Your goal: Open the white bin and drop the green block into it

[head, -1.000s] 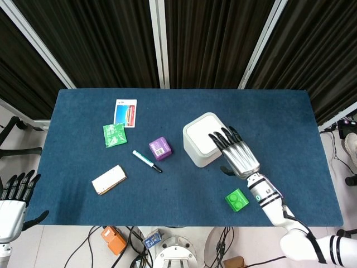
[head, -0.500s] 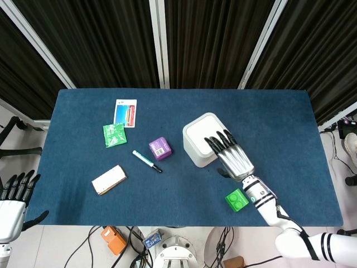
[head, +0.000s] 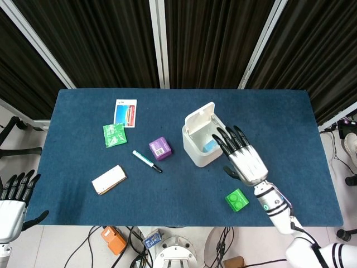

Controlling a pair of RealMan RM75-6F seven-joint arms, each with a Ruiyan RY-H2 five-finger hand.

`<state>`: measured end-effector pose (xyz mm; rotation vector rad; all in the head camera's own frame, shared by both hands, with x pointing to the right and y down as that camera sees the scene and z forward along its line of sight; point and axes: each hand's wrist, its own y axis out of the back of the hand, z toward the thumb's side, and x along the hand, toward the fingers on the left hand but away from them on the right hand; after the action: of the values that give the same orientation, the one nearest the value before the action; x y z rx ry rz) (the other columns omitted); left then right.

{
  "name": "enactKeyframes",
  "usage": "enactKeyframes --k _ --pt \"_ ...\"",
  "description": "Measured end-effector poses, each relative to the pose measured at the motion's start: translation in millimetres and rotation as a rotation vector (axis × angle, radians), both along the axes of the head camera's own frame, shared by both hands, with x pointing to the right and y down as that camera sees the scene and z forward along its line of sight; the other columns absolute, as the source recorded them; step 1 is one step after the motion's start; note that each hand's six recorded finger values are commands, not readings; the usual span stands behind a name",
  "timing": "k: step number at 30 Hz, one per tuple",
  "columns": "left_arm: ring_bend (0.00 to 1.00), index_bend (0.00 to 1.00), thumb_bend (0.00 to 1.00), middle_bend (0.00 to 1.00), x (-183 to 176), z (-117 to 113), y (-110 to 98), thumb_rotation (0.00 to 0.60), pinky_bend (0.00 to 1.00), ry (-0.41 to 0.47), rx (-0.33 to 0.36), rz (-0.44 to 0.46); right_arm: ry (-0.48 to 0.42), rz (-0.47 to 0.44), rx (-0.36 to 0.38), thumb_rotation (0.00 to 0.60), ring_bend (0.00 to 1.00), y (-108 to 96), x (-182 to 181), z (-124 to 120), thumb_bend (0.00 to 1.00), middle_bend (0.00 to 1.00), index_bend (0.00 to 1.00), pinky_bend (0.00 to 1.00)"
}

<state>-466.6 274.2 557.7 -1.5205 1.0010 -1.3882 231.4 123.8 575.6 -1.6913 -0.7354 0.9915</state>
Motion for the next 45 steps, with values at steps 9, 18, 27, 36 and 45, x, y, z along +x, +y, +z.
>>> enactKeyframes --k 9,18,27,36,45 --pt "0.0 0.0 0.08 0.0 3.2 2.8 1.3 0.6 0.01 -0.008 -0.006 0.006 0.146 -0.07 -0.177 0.6 0.0 83.1 52.2 21.8 0.37 0.0 0.0 0.0" --pt "0.0 0.0 0.08 0.0 3.6 2.9 1.9 0.6 0.01 -0.009 -0.006 0.008 0.235 -0.141 -0.351 0.6 0.0 112.1 55.9 66.7 0.37 0.0 0.0 0.0" --pt "0.0 0.0 0.08 0.0 3.6 2.9 1.9 0.6 0.01 -0.009 -0.006 0.008 0.284 -0.165 -0.428 0.6 0.09 118.7 51.8 92.6 0.37 0.23 0.1 0.01" --pt "0.0 0.0 0.08 0.0 3.6 2.9 1.9 0.6 0.01 -0.009 -0.006 0.008 0.252 -0.128 -0.343 0.6 0.6 108.3 51.1 89.4 0.37 0.73 0.73 0.48" --pt "0.0 0.0 0.08 0.0 3.6 2.9 1.9 0.6 0.01 -0.009 -0.006 0.008 0.127 -0.031 -0.156 0.6 0.6 62.2 38.9 52.1 0.37 0.73 0.71 0.48"
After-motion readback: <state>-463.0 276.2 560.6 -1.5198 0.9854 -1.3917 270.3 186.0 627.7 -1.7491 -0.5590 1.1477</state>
